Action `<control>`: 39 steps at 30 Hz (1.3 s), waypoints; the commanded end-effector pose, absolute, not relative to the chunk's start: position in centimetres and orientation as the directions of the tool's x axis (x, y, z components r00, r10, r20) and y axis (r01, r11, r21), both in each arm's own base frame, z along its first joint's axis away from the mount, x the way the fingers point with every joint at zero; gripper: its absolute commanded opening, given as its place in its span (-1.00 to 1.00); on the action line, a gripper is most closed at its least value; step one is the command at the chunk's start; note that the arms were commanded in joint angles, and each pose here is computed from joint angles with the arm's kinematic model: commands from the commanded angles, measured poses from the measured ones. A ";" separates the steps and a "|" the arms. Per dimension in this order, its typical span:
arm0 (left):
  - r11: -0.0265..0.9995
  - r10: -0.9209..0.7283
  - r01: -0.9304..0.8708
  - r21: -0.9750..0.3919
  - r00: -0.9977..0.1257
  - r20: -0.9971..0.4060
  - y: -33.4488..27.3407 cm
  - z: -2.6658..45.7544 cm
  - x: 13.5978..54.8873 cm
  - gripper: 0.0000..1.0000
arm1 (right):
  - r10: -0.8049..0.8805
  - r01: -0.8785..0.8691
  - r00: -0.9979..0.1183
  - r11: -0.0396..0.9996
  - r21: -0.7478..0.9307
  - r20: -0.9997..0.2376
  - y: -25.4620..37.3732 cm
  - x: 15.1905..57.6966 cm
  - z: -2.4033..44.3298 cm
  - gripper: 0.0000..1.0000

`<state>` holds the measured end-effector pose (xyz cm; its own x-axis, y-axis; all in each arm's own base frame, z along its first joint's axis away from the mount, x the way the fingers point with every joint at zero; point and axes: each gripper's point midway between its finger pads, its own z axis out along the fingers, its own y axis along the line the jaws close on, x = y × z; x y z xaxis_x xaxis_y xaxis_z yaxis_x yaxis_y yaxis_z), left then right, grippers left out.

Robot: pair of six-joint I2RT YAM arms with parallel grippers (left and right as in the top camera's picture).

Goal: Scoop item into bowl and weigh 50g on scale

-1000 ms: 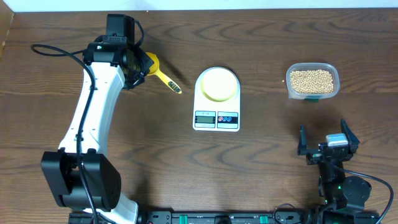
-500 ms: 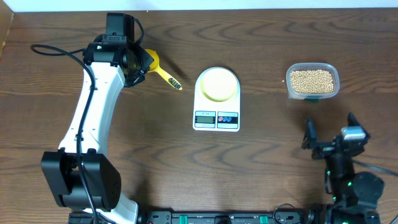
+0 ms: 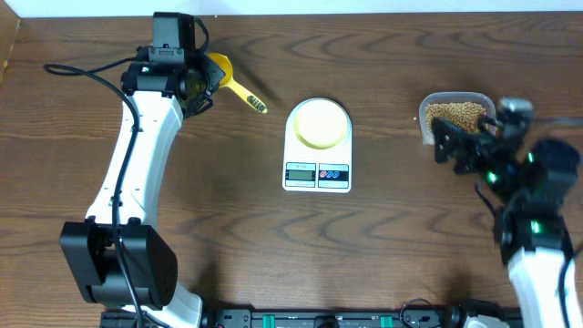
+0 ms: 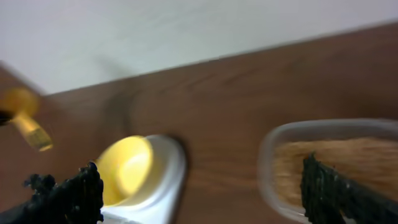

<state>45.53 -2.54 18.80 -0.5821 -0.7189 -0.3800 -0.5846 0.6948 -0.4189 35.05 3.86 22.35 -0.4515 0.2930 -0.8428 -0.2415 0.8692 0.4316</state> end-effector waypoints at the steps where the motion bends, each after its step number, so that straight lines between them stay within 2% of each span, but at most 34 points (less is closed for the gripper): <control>1: 0.691 -0.722 -0.587 -0.421 -0.553 -0.414 -1.9 19.7 45.8 -0.85 | 0.337 -0.359 -0.566 0.721 0.592 -0.753 7.5 35.8 22.5 0.99; 4: 0.691 -0.723 -0.587 -0.422 -0.552 -0.415 -1.9 19.7 45.8 -0.85 | 0.383 -0.341 -0.598 0.673 0.656 -0.704 7.8 37.2 21.4 0.98; 8: 0.691 -0.723 -0.584 -0.427 -0.549 -0.419 -1.9 19.8 46.0 -0.85 | 0.553 -0.131 -0.685 0.548 0.826 -0.475 7.6 38.3 19.2 0.98; 11: 0.689 -0.724 -0.579 -0.436 -0.543 -0.425 -1.9 20.0 46.2 -0.85 | 0.608 -0.071 -0.686 0.492 0.868 -0.400 7.4 39.2 18.7 0.96; 12: 0.684 -0.729 -0.581 -0.440 -0.538 -0.423 -1.9 20.0 46.3 -0.85 | 0.612 -0.071 -0.685 0.484 0.872 -0.396 7.5 39.4 18.7 0.90; 21: 0.616 -0.787 -0.626 -0.478 -0.483 -0.383 -1.9 20.1 46.3 -0.85 | 0.538 -0.217 -0.688 0.489 0.845 -0.488 12.4 39.6 20.4 0.91; 27: 0.598 -0.802 -0.634 -0.491 -0.473 -0.365 -2.1 20.1 46.3 -0.85 | 0.535 -0.199 -0.681 0.523 0.829 -0.501 15.8 39.4 19.9 0.86; 33: 0.577 -0.806 -0.599 -0.555 -0.527 -0.269 -4.3 20.1 46.1 -0.85 | 0.565 -0.148 -0.673 0.530 0.835 -0.477 18.8 39.0 19.4 0.82; 39: 0.477 -0.862 -0.647 -0.594 -0.475 -0.175 -6.1 20.2 46.0 -0.85 | 0.538 -0.165 -0.688 0.537 0.827 -0.487 21.0 38.0 19.2 0.81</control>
